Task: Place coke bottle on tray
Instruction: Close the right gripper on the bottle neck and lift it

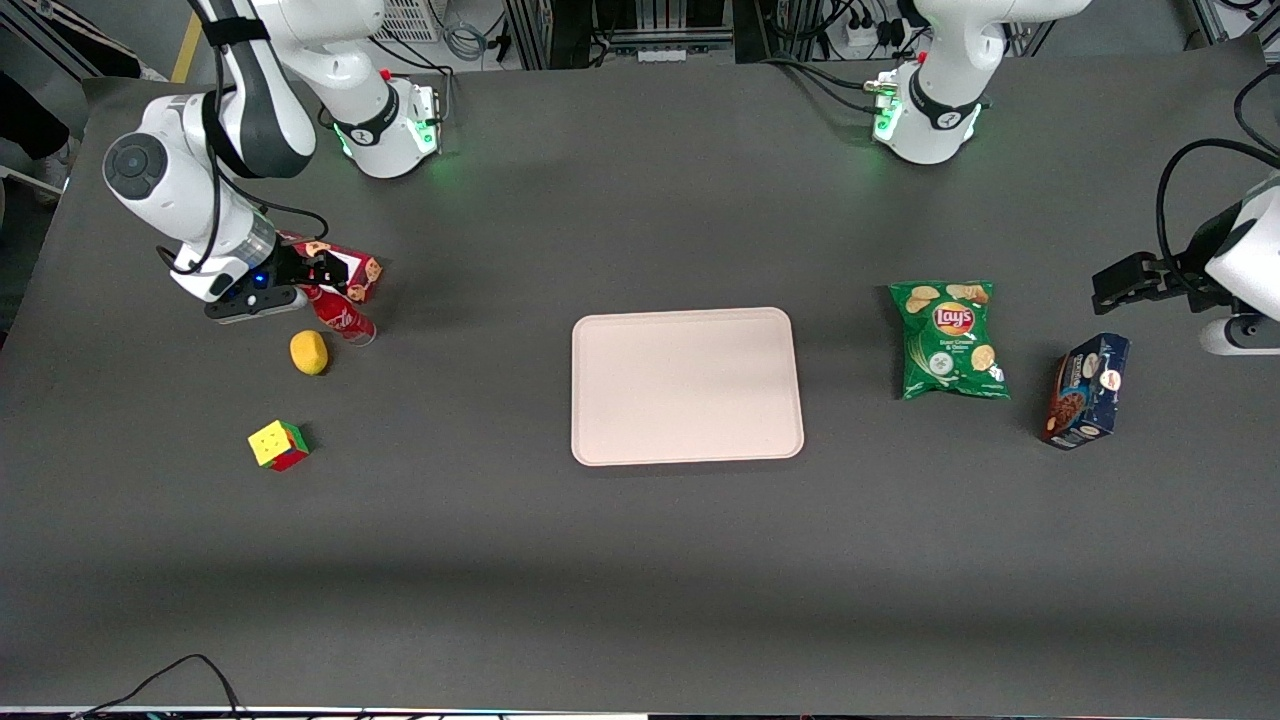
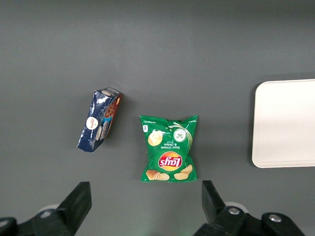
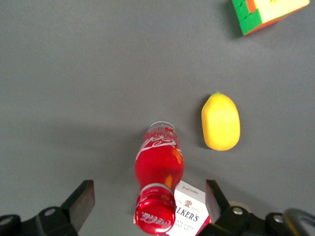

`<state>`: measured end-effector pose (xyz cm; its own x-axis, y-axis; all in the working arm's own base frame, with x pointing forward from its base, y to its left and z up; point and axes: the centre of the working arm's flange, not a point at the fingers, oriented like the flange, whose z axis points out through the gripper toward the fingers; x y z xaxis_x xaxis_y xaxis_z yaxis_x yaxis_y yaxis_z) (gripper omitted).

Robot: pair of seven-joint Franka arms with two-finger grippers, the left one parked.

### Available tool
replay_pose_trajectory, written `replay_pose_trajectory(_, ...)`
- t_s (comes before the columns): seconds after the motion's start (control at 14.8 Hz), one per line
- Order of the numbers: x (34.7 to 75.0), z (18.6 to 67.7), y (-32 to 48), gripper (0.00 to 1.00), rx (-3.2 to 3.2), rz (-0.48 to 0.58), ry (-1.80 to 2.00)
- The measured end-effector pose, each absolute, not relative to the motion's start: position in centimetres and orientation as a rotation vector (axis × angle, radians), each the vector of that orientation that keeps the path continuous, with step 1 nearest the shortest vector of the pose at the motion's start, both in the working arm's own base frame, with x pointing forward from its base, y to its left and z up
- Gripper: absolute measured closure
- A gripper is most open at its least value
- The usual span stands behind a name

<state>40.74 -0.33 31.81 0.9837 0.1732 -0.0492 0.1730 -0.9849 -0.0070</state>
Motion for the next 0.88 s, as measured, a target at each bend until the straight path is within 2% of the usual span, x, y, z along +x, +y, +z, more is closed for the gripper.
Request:
replay_pose_trajectory(0.41, 40.33, 30.6, -0.31, 0.01, -3.124, 0.107, -0.284)
replay_pose_trajectory(0.61, 40.33, 30.6, -0.31, 0.21, -3.124, 0.107, -0.288)
replay_pose_trajectory(0.68, 40.33, 30.6, -0.32, 0.21, -3.126, 0.107, -0.294)
replay_pose_trajectory(0.75, 40.33, 30.6, -0.32, 0.29, -3.129, 0.108, -0.3)
replay_pose_trajectory(0.88, 40.33, 30.61, -0.34, 0.5, -3.131, 0.108, -0.305)
